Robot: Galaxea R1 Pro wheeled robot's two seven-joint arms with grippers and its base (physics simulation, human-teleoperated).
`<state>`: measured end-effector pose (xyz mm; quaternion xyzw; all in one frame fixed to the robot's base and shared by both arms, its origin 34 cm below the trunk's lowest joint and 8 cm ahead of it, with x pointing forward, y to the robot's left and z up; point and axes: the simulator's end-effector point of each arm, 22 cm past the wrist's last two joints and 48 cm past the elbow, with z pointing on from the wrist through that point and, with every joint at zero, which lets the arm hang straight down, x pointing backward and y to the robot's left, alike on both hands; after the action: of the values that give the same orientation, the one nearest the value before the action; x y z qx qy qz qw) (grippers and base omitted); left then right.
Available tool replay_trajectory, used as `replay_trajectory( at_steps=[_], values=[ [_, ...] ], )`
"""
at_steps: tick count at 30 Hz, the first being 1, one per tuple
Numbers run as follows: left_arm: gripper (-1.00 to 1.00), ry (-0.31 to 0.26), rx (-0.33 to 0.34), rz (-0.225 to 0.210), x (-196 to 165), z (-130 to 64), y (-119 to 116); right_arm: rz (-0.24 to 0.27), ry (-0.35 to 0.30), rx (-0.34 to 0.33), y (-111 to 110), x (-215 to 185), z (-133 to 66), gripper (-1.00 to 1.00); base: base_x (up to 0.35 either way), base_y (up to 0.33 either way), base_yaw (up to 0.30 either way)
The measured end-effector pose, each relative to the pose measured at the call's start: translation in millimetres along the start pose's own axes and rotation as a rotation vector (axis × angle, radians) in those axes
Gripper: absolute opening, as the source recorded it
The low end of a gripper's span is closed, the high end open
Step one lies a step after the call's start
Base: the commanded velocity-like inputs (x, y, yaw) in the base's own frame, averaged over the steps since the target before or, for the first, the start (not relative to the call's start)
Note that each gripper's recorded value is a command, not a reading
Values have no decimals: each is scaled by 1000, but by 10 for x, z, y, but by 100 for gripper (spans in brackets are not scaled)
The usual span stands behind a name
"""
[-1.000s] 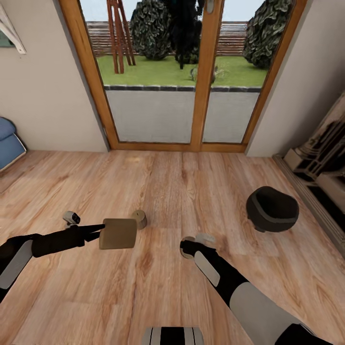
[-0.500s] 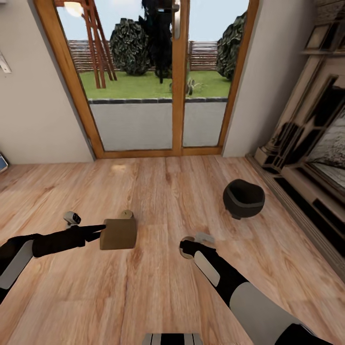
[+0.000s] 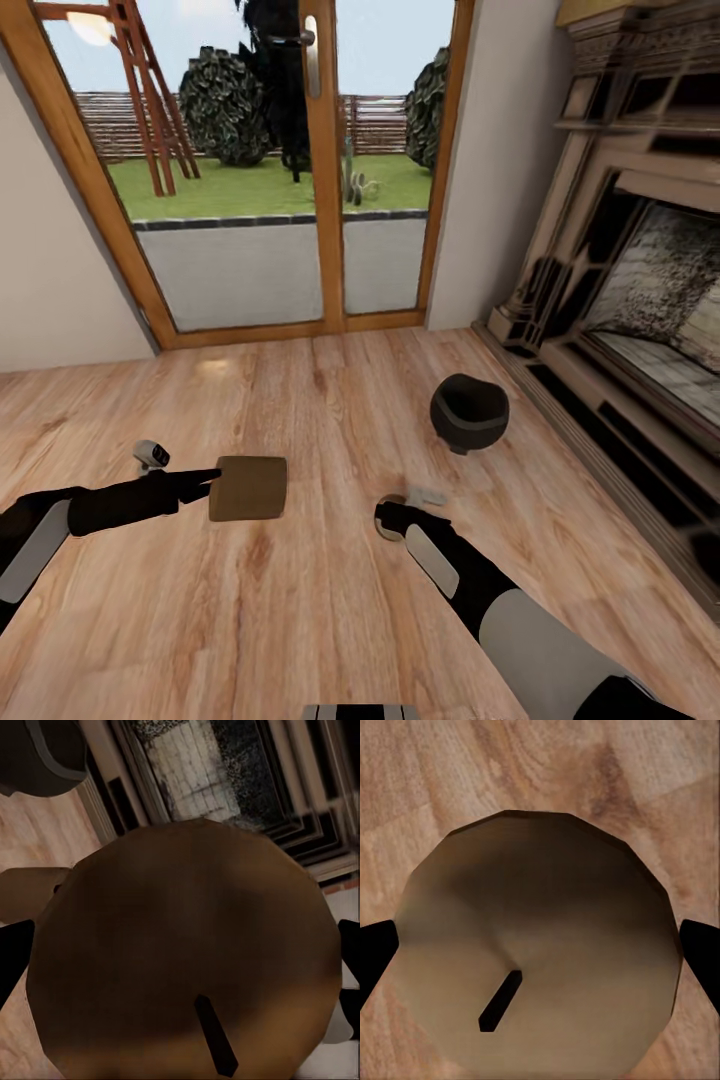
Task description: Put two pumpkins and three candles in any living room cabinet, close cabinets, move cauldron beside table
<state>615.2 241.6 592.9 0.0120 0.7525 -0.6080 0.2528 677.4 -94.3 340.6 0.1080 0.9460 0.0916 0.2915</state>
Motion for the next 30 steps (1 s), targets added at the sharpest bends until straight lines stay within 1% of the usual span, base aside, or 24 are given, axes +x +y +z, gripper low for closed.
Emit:
replay_trajectory(
  at_steps=[6,14,30],
  values=[
    [-100,-1,3,6,-8,-3,-33,-3,-4,-1,9,-20,-20,-100,-12,0,-243],
    [-100,-4,5,14,-24,-12,-73,-3,-12,-3,20,-59,-48,-100,-179,0,-243],
    [-100,-7,10,30,-49,-25,-158,-3,-27,-7,44,-132,-107,-100,-6,0,-243]
  ],
)
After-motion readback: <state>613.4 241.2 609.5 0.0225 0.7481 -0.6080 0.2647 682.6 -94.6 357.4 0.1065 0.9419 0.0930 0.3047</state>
